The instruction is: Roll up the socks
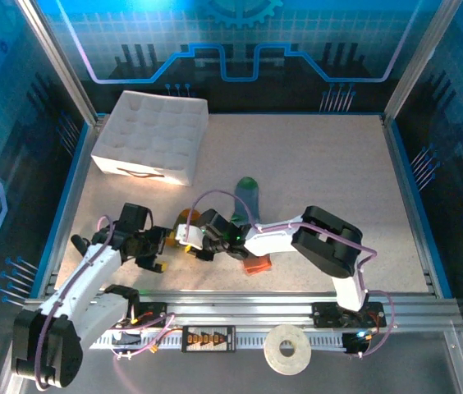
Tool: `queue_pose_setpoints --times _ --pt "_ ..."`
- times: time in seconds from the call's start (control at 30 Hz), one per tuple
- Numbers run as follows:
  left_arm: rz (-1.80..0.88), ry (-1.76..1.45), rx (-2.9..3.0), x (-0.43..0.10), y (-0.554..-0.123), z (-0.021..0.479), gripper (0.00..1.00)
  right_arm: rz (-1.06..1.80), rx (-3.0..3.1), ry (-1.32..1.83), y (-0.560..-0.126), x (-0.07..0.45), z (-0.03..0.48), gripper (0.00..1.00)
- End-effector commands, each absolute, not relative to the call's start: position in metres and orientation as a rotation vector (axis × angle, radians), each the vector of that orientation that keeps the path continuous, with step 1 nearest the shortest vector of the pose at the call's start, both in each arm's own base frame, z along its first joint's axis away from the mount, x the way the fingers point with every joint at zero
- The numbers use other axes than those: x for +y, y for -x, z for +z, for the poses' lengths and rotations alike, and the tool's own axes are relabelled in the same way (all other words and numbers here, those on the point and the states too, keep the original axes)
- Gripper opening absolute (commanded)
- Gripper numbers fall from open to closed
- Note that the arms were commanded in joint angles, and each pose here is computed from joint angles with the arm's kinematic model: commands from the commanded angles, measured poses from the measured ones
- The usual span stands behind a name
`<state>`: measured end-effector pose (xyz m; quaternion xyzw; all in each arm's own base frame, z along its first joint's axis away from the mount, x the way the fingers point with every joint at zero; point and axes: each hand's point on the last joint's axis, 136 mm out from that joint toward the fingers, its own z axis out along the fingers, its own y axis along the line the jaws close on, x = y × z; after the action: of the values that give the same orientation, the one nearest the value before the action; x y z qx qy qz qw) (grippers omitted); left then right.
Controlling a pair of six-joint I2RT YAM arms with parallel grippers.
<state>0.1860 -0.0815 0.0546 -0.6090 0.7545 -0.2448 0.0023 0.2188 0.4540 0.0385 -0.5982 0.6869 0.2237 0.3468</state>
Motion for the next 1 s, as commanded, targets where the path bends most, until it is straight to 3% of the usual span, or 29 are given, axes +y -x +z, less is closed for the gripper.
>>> queue_pose_setpoints --times 0.0,0.37,0.63,0.8,0.97 --pt "-0.841 1.914 2.349 -0.086 -0.193 0.053 0.8 0.643 2.115 1.616 -0.197 0.417 -0.024 0.1" --pt "-0.874 1.832 2.366 -0.091 -0.222 0.039 0.81 0.991 2.424 1.376 -0.215 0.416 -0.031 0.1" --pt "-0.744 1.793 2.437 -0.084 -0.232 0.019 0.7 1.193 2.638 1.212 -0.222 0.414 -0.038 0.09" --pt "-0.548 1.837 2.539 -0.075 -0.213 0.0 0.44 1.198 2.655 1.188 -0.229 0.416 -0.032 0.16" --pt "-0.293 2.002 2.67 -0.068 -0.164 -0.013 0.22 1.126 2.335 1.301 -0.238 0.428 0.015 0.36"
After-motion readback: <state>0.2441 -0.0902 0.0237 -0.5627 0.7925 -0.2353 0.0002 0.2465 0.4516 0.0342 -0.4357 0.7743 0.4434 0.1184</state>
